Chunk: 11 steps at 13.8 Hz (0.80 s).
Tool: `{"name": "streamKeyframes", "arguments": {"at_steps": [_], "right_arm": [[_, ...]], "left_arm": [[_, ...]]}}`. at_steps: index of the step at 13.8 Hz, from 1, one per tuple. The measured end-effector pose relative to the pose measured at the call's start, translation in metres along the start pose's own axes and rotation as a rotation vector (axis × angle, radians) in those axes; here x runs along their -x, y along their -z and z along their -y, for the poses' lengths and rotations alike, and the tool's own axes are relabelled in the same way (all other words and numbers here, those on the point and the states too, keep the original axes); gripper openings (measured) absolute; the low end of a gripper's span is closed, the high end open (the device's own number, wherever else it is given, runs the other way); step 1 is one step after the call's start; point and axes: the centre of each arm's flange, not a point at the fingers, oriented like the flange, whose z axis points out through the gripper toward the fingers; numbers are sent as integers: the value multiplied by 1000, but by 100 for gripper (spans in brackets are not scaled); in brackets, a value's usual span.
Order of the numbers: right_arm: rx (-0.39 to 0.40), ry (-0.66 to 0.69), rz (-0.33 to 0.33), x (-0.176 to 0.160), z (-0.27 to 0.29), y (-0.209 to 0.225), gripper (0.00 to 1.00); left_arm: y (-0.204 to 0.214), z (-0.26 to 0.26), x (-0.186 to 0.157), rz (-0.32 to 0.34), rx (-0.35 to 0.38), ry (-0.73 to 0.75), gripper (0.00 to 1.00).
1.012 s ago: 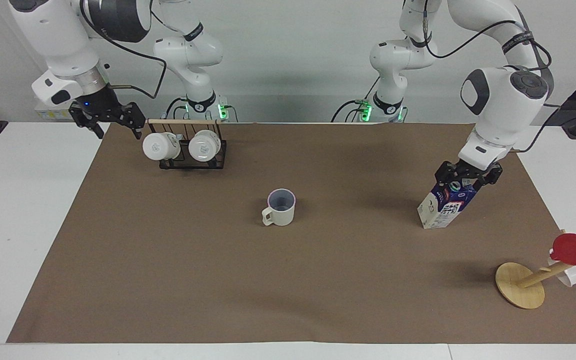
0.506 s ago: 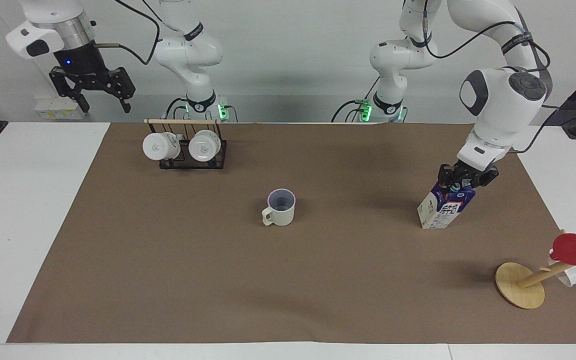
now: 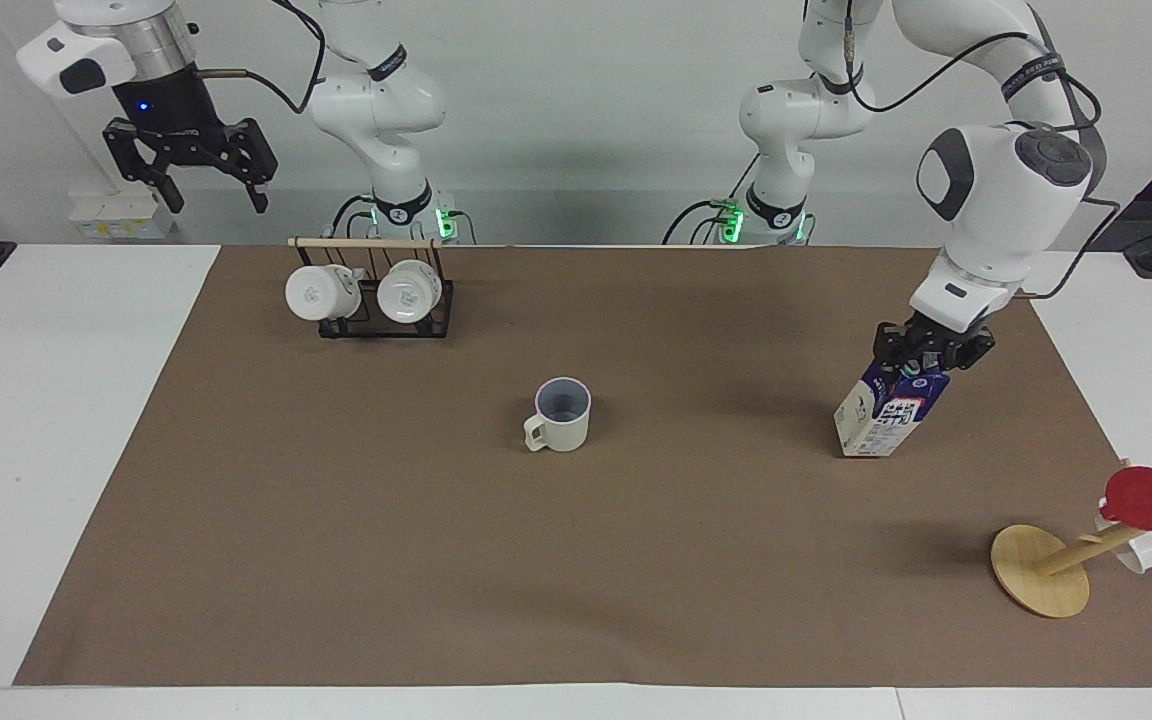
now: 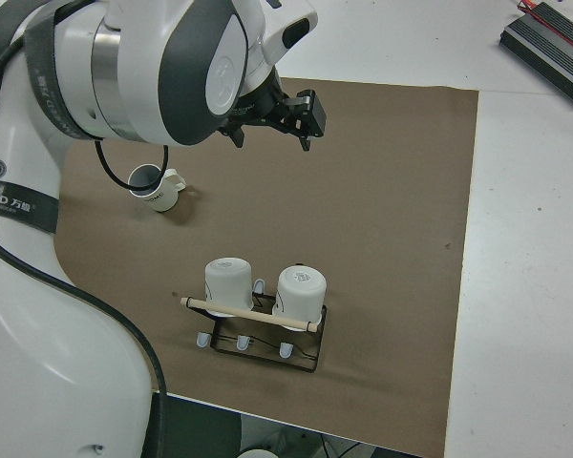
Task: Place cup and milk on table
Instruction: 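Lift the milk carton with the left gripper and carry it toward the mug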
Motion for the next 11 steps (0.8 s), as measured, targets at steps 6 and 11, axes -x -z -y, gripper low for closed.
{"name": "streamKeyframes", "arguments": {"at_steps": [6, 11], "right_arm": [[-1, -1, 22, 1, 0, -5, 100], [-4, 0, 41, 3, 0, -13, 100]], "left_arm": [[12, -120, 0, -31, 27, 16, 51], [25, -199, 5, -65, 62, 79, 51]]}}
